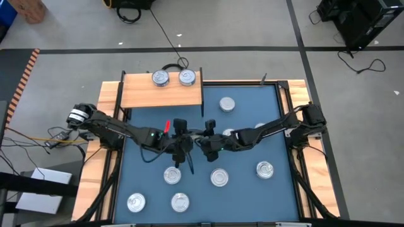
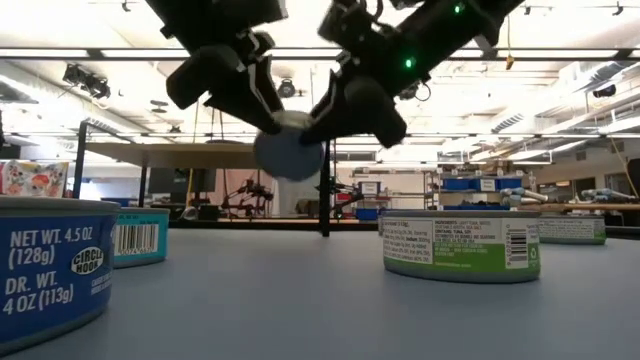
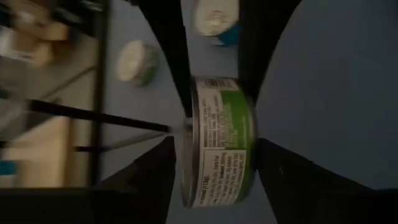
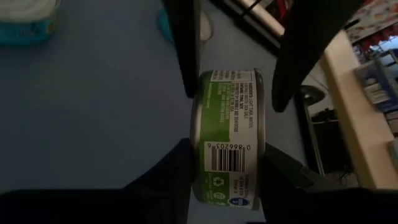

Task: Stack canned seafood by type on shelf
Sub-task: Put the green white tuna can on the shelf

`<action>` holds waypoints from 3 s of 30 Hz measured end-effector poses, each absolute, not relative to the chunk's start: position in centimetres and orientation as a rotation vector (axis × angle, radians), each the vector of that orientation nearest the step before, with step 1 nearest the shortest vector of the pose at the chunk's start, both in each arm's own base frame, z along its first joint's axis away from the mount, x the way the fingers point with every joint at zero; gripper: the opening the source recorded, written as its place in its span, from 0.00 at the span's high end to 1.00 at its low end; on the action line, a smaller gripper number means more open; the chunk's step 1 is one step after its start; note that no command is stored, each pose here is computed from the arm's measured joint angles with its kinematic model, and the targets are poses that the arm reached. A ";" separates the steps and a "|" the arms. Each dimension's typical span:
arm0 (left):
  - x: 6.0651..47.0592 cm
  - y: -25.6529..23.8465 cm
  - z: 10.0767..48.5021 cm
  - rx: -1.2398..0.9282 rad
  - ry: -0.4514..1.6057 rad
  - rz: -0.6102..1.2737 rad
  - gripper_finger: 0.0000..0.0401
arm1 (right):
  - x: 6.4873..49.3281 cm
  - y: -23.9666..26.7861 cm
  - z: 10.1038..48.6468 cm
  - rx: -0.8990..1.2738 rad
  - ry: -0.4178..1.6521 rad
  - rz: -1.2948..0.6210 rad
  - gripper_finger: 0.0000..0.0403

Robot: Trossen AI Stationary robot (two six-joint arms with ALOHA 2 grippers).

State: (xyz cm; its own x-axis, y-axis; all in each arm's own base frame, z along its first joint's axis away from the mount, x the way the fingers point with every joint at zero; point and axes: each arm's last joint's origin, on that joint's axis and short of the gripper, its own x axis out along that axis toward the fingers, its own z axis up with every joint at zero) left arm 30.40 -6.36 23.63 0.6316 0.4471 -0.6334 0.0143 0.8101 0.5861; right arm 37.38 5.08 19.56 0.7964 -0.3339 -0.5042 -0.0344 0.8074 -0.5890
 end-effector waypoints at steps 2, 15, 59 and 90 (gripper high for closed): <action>30.4 -6.6 23.7 0.629 0.854 0.286 0.42 | 37.3 5.1 20.1 -0.609 0.619 -0.167 0.65; 30.5 -6.6 23.8 0.661 0.850 0.286 0.61 | 37.1 5.2 20.8 -0.604 0.599 -0.166 0.65; 19.8 4.3 33.1 0.471 1.288 1.035 0.64 | 35.8 8.6 22.0 -0.696 0.573 -0.217 0.87; 18.5 16.7 28.7 0.292 1.484 1.096 0.64 | 35.9 8.1 22.0 -0.697 0.573 -0.229 0.94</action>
